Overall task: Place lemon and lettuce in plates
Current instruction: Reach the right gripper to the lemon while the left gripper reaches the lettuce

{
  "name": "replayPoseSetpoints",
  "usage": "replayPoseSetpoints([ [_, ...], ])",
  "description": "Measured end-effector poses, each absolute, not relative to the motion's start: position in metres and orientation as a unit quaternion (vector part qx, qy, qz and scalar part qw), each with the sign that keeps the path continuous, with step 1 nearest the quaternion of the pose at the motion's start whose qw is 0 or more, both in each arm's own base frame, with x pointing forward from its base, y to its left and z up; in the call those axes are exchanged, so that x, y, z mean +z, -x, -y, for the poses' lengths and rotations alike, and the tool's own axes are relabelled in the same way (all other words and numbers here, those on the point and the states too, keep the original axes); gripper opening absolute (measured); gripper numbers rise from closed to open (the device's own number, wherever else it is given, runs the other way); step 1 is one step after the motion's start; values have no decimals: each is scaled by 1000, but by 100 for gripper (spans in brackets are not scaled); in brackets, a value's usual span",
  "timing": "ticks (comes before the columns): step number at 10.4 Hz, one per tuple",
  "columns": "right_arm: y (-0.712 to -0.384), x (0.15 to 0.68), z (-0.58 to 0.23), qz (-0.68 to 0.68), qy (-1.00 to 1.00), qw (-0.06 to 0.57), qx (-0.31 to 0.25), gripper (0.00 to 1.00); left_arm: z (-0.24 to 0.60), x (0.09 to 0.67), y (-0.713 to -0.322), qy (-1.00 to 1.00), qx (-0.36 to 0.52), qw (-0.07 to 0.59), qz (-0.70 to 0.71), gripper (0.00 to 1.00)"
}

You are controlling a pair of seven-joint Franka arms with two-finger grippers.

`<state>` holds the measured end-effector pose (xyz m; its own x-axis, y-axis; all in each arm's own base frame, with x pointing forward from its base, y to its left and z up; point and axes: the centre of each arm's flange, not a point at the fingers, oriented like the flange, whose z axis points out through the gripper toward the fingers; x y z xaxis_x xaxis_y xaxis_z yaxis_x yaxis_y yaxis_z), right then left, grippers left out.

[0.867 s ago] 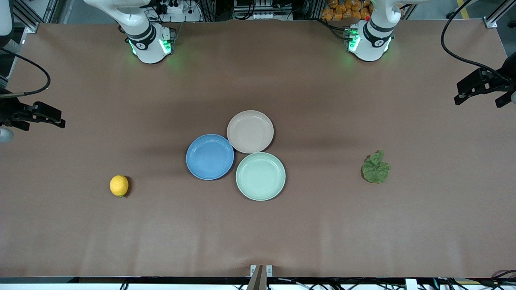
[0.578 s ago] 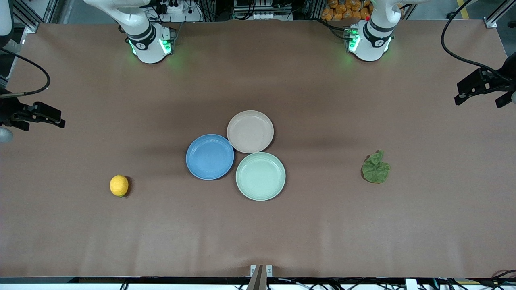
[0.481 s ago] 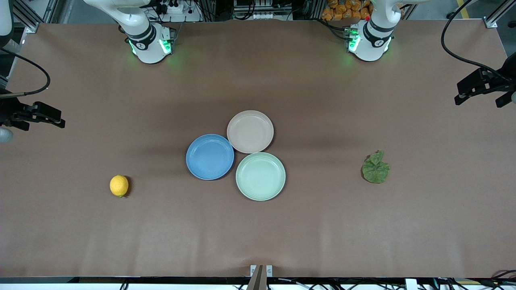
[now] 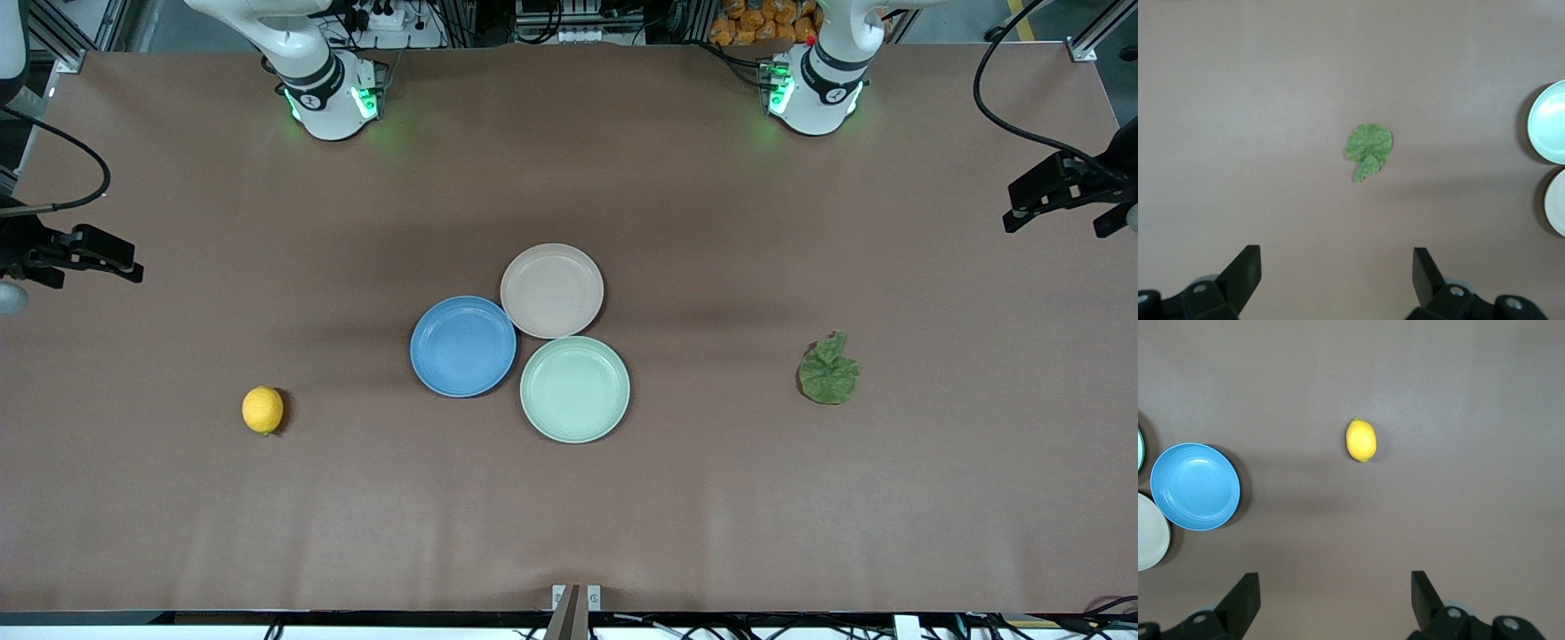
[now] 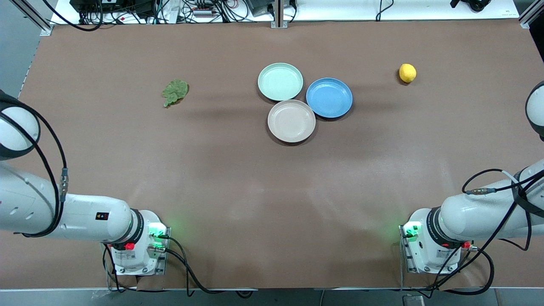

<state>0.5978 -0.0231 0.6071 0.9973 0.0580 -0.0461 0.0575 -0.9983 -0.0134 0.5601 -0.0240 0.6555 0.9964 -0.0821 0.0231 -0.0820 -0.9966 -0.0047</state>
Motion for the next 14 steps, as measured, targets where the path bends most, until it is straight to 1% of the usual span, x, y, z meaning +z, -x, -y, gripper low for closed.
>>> replayPoseSetpoints([
  [2, -606, 587, 28, 25, 999, 6, 34, 100, 27, 611, -574, 999, 17, 3, -43, 100],
  [3, -619, 566, 28, 24, 999, 5, 34, 100, 29, 585, -584, 999, 25, 3, -44, 100],
  [6, -652, 475, 33, 22, 999, -1, 44, 100, 34, 487, -609, 998, 48, 4, -48, 100],
  [8, -658, 412, 33, 25, 996, -4, 86, 100, 51, 411, -624, 996, 68, 6, -59, 100],
  [10, -665, 371, 5, 45, 993, -6, 110, 100, 69, 348, -635, 994, 84, 7, -70, 100],
  [11, -670, 363, -3, 46, 994, -10, 99, 100, 75, 315, -638, 993, 94, 6, -75, 100],
  [12, -676, 357, 6, 40, 996, -11, 80, 100, 77, 283, -637, 992, 104, 6, -76, 100],
  [14, -679, 327, 36, 21, 998, -12, 62, 100, 72, 232, -631, 990, 121, -1, -67, 100],
])
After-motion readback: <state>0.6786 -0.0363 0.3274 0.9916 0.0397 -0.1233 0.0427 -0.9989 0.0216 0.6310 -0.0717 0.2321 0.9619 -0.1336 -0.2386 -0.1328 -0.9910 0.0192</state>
